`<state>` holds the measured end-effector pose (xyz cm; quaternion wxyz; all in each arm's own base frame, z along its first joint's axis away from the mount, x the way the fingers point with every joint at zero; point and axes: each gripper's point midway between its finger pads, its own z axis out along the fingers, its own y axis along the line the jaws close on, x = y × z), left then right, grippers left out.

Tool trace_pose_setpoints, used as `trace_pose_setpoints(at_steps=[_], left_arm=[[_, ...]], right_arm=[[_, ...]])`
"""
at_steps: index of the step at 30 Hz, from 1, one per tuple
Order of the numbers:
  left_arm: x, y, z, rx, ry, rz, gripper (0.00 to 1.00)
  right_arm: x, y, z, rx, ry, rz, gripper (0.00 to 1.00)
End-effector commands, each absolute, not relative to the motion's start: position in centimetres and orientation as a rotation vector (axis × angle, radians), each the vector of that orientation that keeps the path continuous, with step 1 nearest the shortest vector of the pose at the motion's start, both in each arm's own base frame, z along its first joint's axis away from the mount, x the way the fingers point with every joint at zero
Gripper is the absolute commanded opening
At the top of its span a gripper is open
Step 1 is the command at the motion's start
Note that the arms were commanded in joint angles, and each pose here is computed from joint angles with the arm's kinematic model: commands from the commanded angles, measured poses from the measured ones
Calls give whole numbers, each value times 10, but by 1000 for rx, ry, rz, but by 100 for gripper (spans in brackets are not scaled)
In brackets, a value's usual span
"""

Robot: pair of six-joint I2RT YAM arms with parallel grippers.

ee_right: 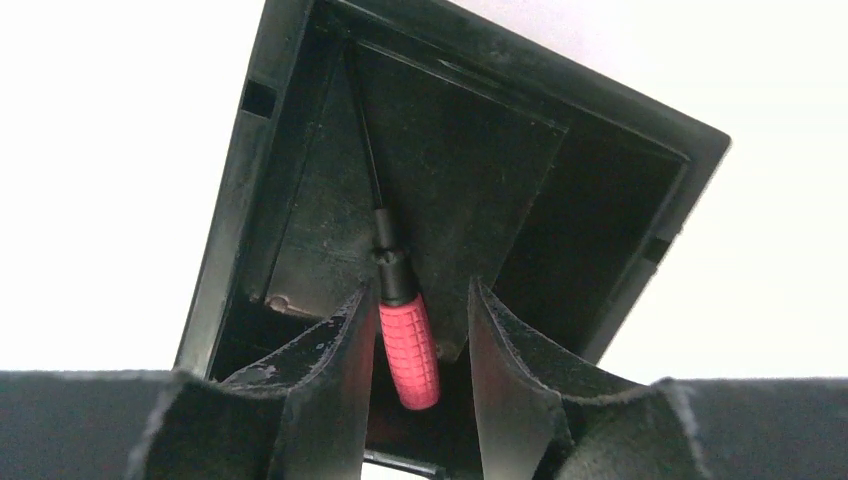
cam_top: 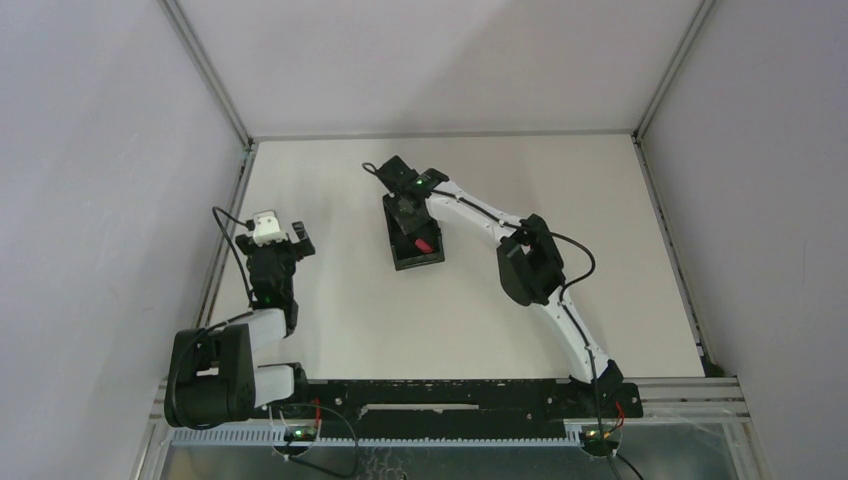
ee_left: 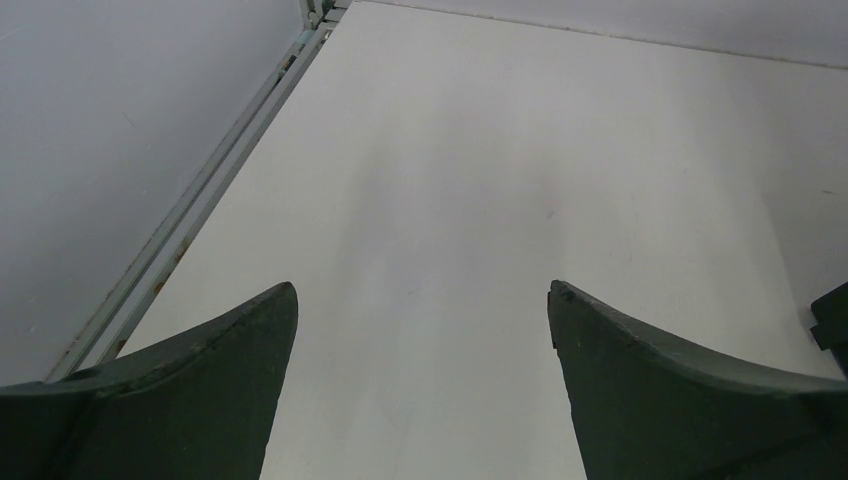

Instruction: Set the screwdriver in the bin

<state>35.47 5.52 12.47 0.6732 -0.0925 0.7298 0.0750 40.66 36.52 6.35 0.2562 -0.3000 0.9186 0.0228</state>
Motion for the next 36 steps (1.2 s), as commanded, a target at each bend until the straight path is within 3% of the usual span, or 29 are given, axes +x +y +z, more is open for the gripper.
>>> trace_pose_setpoints(at_steps=[1,5,7,8,9,10,15,21,36], left_arm=[[359,54,139,-211,1596,160,100],[359,54,139,-212,1596,159,100],[358,54,139,-212,1596,160,100],[358,54,139,-213,1597,160,100],[358,54,140,-212,1595,160,100],[358,54,139,-211,1595,160,100],[358,54,139,-212,1597,160,100],[358,54,139,-211,1597,160,100],[358,54,139,-211,1597,160,100]], right_arm=[[415,374,154,-628,2328,145,45],[408,375,224,-570,2195,243,48],[403,366,253,-536,2149,250,54],[401,358,266,-507,2126,247,62],[398,352,276,-489,2101,247,87],[394,346,289,-479,2067,255,98],[368,308,308,-451,1964,255,100],[329,257,288,-362,1977,281,100],[268,119,133,106,2121,236,100]])
